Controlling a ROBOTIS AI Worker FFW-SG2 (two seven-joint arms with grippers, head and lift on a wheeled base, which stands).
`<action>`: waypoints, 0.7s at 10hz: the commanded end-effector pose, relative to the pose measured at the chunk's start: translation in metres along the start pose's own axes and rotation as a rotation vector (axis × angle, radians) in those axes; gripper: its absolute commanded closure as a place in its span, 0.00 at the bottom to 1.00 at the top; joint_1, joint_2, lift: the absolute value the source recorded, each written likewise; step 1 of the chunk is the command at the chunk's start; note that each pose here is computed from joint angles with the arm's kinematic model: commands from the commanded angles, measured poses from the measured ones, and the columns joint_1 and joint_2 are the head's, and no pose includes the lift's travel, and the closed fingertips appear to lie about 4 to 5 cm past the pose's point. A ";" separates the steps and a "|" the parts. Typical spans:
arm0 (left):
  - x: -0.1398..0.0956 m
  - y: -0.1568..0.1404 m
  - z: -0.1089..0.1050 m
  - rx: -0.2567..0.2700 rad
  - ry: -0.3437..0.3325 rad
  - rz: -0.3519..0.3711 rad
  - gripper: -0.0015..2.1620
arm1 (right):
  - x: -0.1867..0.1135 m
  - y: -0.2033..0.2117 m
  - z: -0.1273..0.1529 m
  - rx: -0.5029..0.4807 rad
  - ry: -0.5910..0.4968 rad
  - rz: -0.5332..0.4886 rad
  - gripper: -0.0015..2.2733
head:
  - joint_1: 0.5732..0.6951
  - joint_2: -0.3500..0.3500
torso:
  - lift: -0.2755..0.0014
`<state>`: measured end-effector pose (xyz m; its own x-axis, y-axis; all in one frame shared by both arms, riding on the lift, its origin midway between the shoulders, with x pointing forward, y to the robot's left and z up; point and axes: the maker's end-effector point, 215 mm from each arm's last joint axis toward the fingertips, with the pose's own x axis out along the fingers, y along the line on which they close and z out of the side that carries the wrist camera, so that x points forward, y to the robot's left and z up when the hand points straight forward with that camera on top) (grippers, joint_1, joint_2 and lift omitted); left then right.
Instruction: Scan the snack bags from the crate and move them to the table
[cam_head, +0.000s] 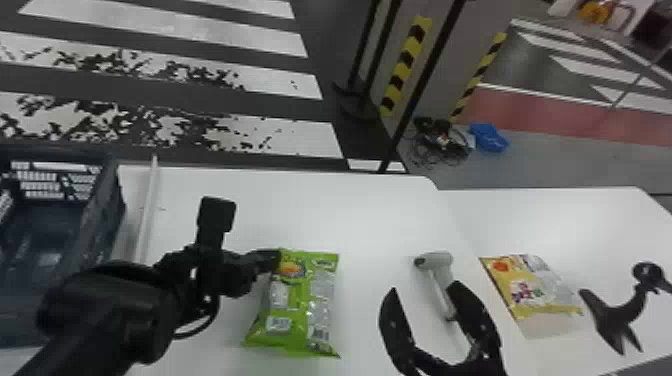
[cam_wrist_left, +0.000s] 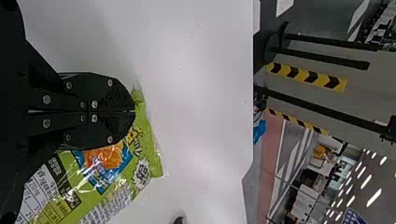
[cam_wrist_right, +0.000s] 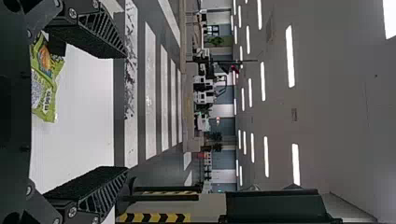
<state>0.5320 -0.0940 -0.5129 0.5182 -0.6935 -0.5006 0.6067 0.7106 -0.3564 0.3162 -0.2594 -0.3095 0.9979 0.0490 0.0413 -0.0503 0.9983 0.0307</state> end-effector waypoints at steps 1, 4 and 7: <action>0.001 -0.008 0.000 -0.008 -0.004 -0.017 0.90 | 0.000 0.000 0.000 0.001 0.001 0.000 0.06 | 1.00 0.00 | 0.65; -0.004 -0.028 0.024 0.053 -0.063 -0.030 0.00 | 0.000 -0.001 -0.001 0.001 0.002 -0.002 0.06 | 1.00 0.00 | 0.65; -0.017 -0.054 0.050 0.088 -0.090 -0.028 0.01 | 0.001 -0.001 -0.001 -0.003 0.002 0.001 0.06 | 1.00 0.00 | 0.65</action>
<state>0.5246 -0.1213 -0.4547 0.5514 -0.7194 -0.4224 0.6606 0.6858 -0.3055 0.3171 -0.2603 -0.3100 0.9980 0.0490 0.0411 -0.0503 0.9983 0.0292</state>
